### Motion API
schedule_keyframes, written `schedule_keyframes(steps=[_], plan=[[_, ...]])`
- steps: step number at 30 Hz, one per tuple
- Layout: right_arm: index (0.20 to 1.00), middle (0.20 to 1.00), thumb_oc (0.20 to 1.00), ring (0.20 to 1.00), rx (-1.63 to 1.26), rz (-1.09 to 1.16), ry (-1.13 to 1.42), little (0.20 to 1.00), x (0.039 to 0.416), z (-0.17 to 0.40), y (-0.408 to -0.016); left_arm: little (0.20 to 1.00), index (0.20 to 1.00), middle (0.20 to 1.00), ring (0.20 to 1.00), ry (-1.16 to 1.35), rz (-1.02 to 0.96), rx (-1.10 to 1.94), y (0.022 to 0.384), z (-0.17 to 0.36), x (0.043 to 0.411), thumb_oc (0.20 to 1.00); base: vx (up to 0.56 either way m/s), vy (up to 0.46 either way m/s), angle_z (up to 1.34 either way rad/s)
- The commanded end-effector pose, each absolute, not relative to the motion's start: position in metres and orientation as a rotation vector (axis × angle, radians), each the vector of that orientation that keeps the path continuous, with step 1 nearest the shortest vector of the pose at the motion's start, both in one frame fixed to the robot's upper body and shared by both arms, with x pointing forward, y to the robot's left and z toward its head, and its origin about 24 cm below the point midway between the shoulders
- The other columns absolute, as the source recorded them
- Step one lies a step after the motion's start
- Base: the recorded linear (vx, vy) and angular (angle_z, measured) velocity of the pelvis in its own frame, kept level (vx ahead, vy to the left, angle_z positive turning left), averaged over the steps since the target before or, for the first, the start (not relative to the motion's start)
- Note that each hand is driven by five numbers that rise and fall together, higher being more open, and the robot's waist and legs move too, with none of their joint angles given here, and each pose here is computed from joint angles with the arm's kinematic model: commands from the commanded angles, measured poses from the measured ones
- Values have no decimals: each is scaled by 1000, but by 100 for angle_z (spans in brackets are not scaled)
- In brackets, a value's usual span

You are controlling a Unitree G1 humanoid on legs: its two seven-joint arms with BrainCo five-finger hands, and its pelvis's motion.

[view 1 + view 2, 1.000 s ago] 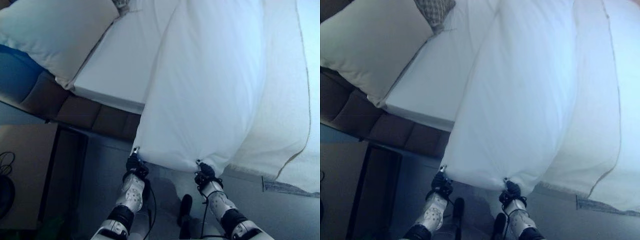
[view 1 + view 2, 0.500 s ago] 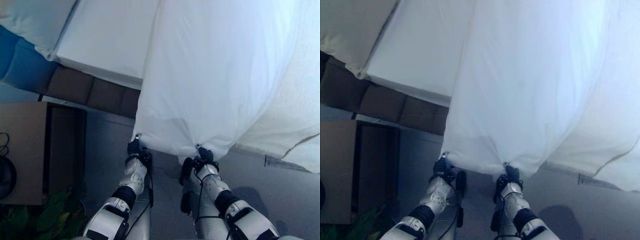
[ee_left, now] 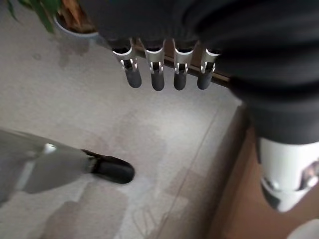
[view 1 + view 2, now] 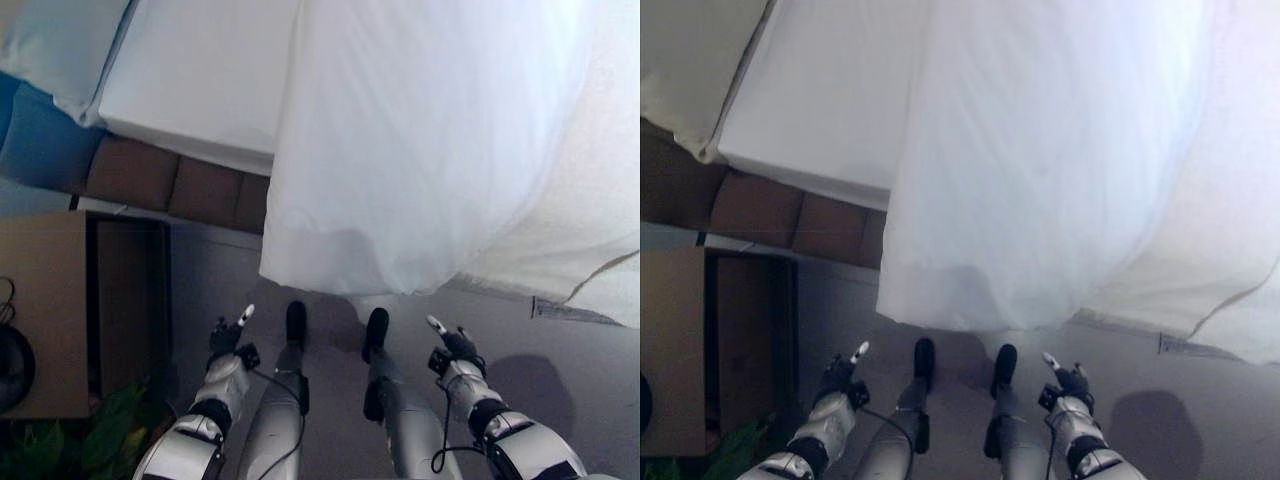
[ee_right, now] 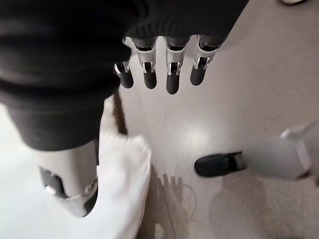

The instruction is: Make the bed

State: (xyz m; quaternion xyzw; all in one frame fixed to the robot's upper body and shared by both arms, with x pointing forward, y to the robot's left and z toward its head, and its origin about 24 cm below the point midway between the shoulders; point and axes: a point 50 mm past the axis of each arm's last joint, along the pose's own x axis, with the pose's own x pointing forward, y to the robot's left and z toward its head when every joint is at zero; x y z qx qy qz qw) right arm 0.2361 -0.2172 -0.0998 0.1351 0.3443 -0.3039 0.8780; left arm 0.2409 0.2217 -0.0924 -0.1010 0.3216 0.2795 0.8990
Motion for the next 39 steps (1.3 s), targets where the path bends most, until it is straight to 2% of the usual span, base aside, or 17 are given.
schedule_keyframes(steps=[1,3,6,10,13,17,18,20,21,23,26,27,30,31,34,38,39], plan=[[1000,1000,1000,1000,293,-678,794,1000,208,-115,-229,1000,1000,1000,1000,749,562,-211,212,-109,222,1000,34,-27,-12],[1000,1000,1000,1000,311,-742,833,1000,186,-124,-241,1000,1000,1000,1000,798,567,-214,212,-119,207,1000,34,-35,-12],[1000,1000,1000,1000,341,-776,823,1000,178,-126,-248,1000,1000,1000,1000,809,582,-236,214,-123,198,1000,57,-51,-17],[1000,1000,1000,1000,238,-662,768,1000,181,-118,-254,1000,1000,1000,1000,736,531,-223,223,-116,199,1000,69,-105,-13],[1000,1000,1000,1000,25,-411,521,1000,211,-73,-265,1000,1000,1000,1000,515,396,-197,239,-83,213,1000,74,-130,-12],[1000,1000,1000,1000,-86,-222,336,1000,238,-31,-265,1000,1000,1000,1000,387,266,-242,235,-59,228,1000,66,-86,-25],[1000,1000,1000,1000,-93,-155,232,1000,257,-6,-259,1000,1000,1000,1000,302,184,-312,227,-40,244,1000,45,-33,-14],[1000,1000,1000,1000,-94,-134,200,1000,264,1,-256,1000,1000,1000,1000,282,169,-336,224,-36,249,1000,101,-8,-3],[1000,1000,1000,1000,-96,-85,71,1000,287,35,-248,1000,1000,1000,1000,182,102,-339,221,-10,270,1000,126,18,-6],[1000,1000,1000,1000,-99,-81,34,1000,295,45,-244,1000,1000,1000,1000,132,78,-341,217,4,280,1000,125,67,-13],[1000,1000,1000,1000,-91,46,-135,1000,327,93,-205,1000,1000,1000,1000,-37,6,-321,210,55,313,1000,143,199,-55],[1000,1000,1000,1000,-91,46,-135,1000,327,93,-205,1000,1000,1000,1000,-37,6,-321,210,55,313,1000,75,359,-95],[1000,1000,1000,1000,-46,109,-273,1000,355,142,-173,1000,1000,1000,1000,-210,-41,-328,202,117,348,1000,7,247,-44],[1000,1000,1000,1000,-46,109,-273,1000,355,143,-173,1000,1000,1000,1000,-211,-41,-328,202,118,348,1000,-8,261,-19],[1000,1000,1000,1000,-21,121,-376,1000,377,195,-160,1000,1000,1000,1000,-315,-82,-325,192,169,373,1000,15,167,-14],[1000,1000,1000,1000,-14,88,-394,1000,389,218,-164,1000,1000,1000,1000,-318,-54,-312,196,189,387,1000,112,-9,-22],[1000,1000,1000,1000,5,107,-424,1000,389,231,-160,1000,1000,1000,1000,-337,-102,-340,184,200,390,1000,-5,-108,30]])
